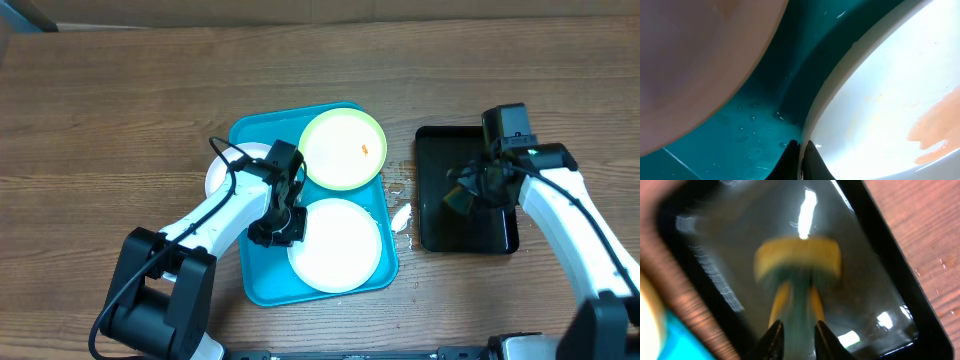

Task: Clean dirty plates on tray and stack at the side
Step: 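Lift the cream plate with the left gripper and carry it left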

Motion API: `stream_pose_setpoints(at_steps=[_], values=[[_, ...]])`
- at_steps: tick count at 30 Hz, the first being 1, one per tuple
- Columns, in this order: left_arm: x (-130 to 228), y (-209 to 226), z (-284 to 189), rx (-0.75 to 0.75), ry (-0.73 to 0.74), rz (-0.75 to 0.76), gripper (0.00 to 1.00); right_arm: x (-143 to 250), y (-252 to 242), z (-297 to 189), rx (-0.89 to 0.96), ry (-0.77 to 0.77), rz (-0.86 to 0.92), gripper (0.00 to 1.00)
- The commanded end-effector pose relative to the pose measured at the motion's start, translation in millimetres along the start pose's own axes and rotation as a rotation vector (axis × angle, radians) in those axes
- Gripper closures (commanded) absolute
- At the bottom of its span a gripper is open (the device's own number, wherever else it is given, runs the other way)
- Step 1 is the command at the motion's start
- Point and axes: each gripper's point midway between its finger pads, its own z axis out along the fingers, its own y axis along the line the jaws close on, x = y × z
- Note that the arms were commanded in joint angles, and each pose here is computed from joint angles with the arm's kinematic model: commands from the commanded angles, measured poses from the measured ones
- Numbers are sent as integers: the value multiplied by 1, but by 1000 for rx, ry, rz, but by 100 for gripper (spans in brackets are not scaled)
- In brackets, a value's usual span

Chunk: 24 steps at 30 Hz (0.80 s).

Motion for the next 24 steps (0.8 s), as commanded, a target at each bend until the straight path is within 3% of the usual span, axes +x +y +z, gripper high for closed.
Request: stream_pose_setpoints(at_steps=[1,4,9,14,18,24], values=[[-14,0,-11,-19,-31,45,96,13,-11,27,63,73,-31,72],[-16,-2,-18,-16,-33,55,96,14,-9,37,64,91,-42,60],[-17,-13,-30,34,-37,102,96,7,4,15,-3,70,-81,56],[-20,-22,-53,59,-85,150,96,-8,17,-47,-104,-14,-123,50],[-27,-30,-85,73,-154,169,96,-18,16,-112,-218,-95,-97,25],[-43,-55,-140,138,-277,208,96,-22,-14,-159,-288,-141,-17,18]])
